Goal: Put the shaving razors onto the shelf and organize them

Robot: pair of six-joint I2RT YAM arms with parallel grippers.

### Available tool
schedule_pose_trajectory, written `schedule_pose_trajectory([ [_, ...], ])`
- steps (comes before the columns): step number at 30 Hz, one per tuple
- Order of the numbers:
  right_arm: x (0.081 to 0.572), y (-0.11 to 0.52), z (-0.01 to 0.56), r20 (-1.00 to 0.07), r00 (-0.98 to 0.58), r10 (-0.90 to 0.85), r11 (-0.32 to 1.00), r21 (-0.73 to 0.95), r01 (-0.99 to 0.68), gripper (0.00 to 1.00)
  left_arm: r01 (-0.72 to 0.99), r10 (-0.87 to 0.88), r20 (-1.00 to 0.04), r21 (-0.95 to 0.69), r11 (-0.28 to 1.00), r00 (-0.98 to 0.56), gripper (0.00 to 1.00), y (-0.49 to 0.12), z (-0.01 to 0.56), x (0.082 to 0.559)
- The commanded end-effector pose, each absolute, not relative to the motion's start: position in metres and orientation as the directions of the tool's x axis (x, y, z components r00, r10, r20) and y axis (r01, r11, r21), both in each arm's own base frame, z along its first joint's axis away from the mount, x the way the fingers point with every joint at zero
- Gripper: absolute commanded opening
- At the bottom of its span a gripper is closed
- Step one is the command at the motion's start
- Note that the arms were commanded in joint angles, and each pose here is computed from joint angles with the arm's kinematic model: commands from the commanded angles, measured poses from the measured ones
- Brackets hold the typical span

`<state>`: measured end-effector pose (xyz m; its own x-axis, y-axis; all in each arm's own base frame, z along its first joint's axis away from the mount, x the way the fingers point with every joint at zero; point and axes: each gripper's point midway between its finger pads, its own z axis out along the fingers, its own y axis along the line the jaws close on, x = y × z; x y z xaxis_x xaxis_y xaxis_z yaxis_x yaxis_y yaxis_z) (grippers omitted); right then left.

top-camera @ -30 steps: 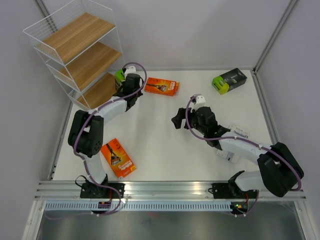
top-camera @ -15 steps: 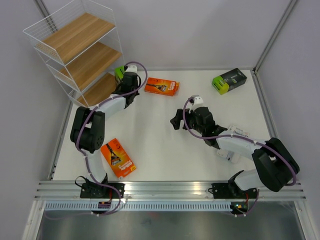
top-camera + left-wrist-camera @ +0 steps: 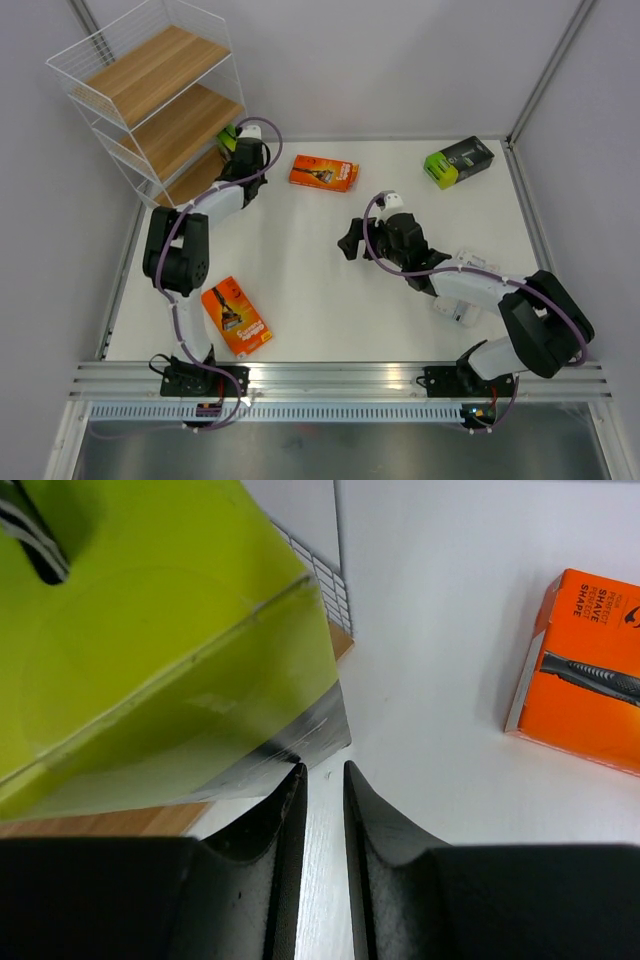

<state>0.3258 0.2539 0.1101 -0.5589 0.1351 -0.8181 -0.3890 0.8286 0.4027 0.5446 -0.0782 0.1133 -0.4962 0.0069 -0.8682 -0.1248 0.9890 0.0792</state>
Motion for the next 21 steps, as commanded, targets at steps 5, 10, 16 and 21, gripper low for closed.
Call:
schedule_pose_trajectory([
  [5, 0.337, 0.267, 0.13, -0.832, -0.528, 0.171, 0.802, 0.429, -0.416, 0.98, -0.127, 0.036, -0.874, 0.111, 0.986, -0.484, 0.26, -0.064, 0.116, 0.566],
  [10, 0.338, 0.27, 0.127, -0.831, -0.532, 0.162, 0.801, 0.426, -0.42, 0.98, -0.165, 0.018, -0.874, 0.111, 0.98, -0.485, 0.26, -0.049, 0.115, 0.568],
  [16, 0.339, 0.273, 0.125, -0.823, -0.544, 0.162, 0.794, 0.436, -0.423, 0.98, -0.201, 0.01, -0.868, 0.126, 0.972, -0.497, 0.26, -0.032, 0.111, 0.567],
  [21, 0.338, 0.273, 0.124, -0.823, -0.544, 0.164, 0.793, 0.438, -0.424, 0.98, -0.24, 0.002, -0.867, 0.14, 0.96, -0.498, 0.25, -0.019, 0.112, 0.563],
])
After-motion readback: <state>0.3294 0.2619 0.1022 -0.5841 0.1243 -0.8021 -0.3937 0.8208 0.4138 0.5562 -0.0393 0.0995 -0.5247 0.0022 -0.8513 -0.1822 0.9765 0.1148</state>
